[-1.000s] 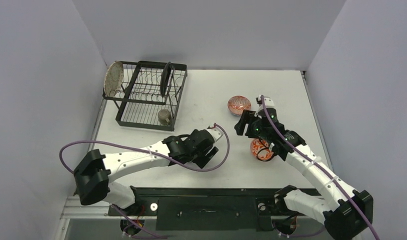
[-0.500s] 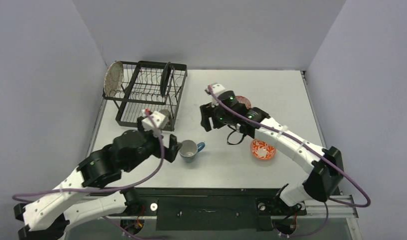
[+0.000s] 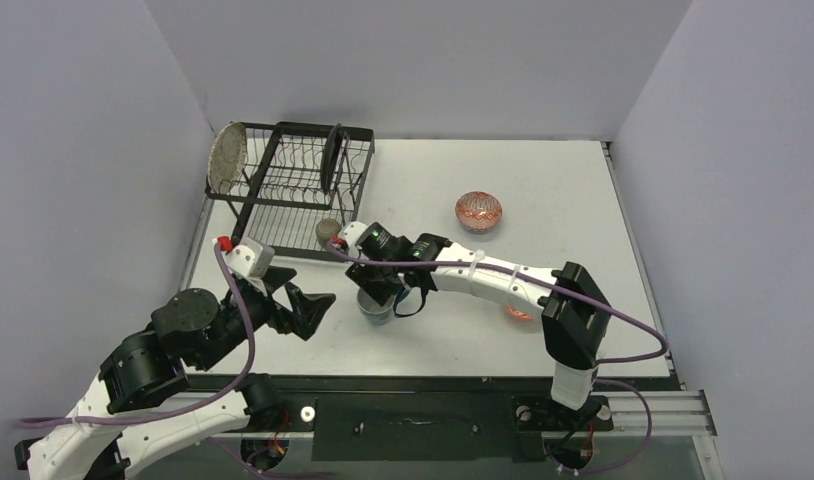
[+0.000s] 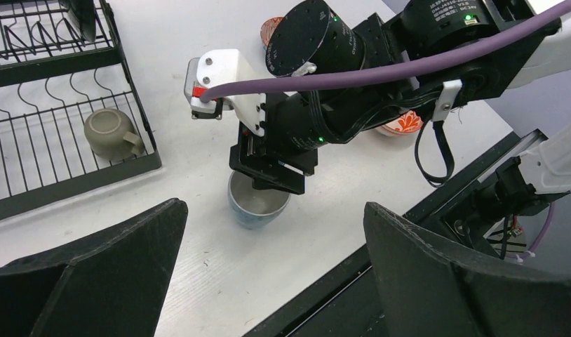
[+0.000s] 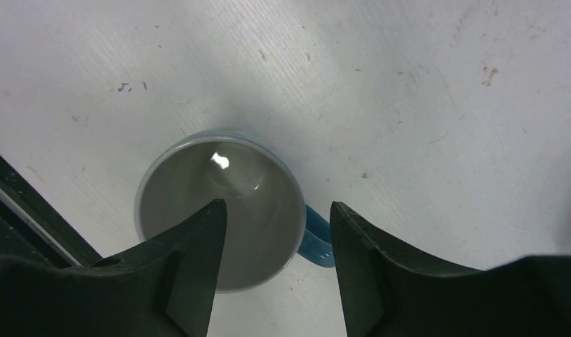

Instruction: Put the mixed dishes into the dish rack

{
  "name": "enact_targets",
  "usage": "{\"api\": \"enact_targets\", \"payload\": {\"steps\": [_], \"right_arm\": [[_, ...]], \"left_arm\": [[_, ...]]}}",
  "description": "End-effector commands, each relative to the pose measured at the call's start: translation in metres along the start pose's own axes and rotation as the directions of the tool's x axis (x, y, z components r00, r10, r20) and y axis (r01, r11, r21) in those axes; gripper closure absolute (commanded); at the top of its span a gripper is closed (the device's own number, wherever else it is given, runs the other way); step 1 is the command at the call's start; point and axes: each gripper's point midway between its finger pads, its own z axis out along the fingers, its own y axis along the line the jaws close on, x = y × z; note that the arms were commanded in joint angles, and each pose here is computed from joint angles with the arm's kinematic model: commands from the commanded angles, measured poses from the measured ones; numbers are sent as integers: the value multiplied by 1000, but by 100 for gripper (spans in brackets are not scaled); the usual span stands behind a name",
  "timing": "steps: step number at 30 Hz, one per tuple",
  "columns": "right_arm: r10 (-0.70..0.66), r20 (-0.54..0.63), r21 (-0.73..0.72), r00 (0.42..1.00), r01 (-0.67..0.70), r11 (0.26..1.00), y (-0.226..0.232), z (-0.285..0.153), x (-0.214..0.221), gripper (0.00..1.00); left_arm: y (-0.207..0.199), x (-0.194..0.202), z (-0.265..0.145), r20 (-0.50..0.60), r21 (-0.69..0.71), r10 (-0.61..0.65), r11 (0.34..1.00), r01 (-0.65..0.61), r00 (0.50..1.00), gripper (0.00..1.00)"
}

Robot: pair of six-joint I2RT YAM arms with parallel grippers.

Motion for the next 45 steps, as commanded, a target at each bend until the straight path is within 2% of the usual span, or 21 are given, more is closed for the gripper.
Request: {"api": "enact_targets", "payload": {"steps": [1, 2, 7, 21, 23, 26, 27, 28, 32, 34, 35, 36, 37, 38, 39, 40, 41, 42, 43, 44, 45], "right_arm": [[-51, 18, 124, 999, 48, 991, -28, -9, -12, 52], [-57, 3, 113, 998, 57, 992, -26, -8, -9, 56], [-94, -22, 55, 995, 95, 994, -13, -1, 1, 62], [-161, -36, 65, 986, 163, 984, -6, 17, 1, 61], [-178, -34, 60, 983, 180, 982, -5, 18, -1, 66], [-174, -3, 48, 985, 174, 984, -2, 17, -9, 86], [-161, 21, 43, 987, 160, 986, 0, 16, -14, 95], [-154, 28, 29, 988, 153, 988, 3, 16, -13, 99], [-88, 105, -22, 991, 91, 996, 7, 10, -15, 100], [84, 207, -86, 975, -67, 994, -9, -11, -28, 100], [201, 283, -200, 938, -147, 969, -1, -21, -49, 100], [281, 310, -233, 908, -215, 949, -15, -35, -46, 100], [405, 367, -333, 837, -288, 898, -12, -50, -67, 100], [476, 402, -375, 782, -333, 865, -23, -66, -69, 100], [570, 435, -472, 697, -363, 804, -22, -86, -89, 100], [614, 477, -513, 629, -368, 775, -31, -108, -98, 100], [694, 443, -568, 567, -422, 707, -33, -118, -101, 100], [725, 468, -598, 506, -422, 681, -44, -138, -110, 100], [795, 416, -650, 441, -468, 599, -47, -146, -112, 100], [822, 432, -685, 371, -459, 566, -61, -164, -119, 100], [890, 341, -743, 303, -493, 453, -63, -168, -117, 100]], "left_arm": [[-6, -7, -7, 15, 35, -32, 999, 31, 999, 4], [-6, -5, -6, 14, 37, -35, 999, 35, 999, 4], [-6, 0, -1, -1, 30, -35, 999, 35, 999, 4], [-3, 2, 3, -10, 3, -34, 999, 34, 999, 4], [-2, 2, 2, -8, -2, -36, 999, 36, 999, 4], [2, -2, 0, 9, -18, -42, 999, 42, 999, 4], [3, -3, -1, 14, -23, -44, 999, 44, 999, 4], [3, -3, -2, 20, -23, -47, 999, 47, 999, 4], [5, -9, -4, 40, -33, -54, 998, 55, 998, 4], [7, -14, -6, 54, -41, -58, 997, 61, 997, 4], [8, -16, -7, 65, -47, -61, 997, 64, 996, 4], [7, -22, -8, 84, -44, -67, 997, 71, 994, 4], [8, -25, -8, 95, -44, -65, 997, 70, 993, 4], [7, -31, -9, 115, -39, -69, 996, 74, 991, 4], [7, -34, -9, 129, -40, -71, 996, 77, 989, 4], [5, -42, -9, 156, -33, -75, 996, 81, 985, 4], [5, -46, -9, 171, -35, -77, 996, 84, 982, 4], [3, -55, -9, 205, -24, -82, 996, 89, 975, 4], [3, -60, -9, 226, -21, -86, 995, 93, 970, 4], [-1, -70, -7, 264, -6, -92, 995, 97, 960, 4], [-3, -75, -6, 282, 2, -94, 995, 98, 955, 4]]}}
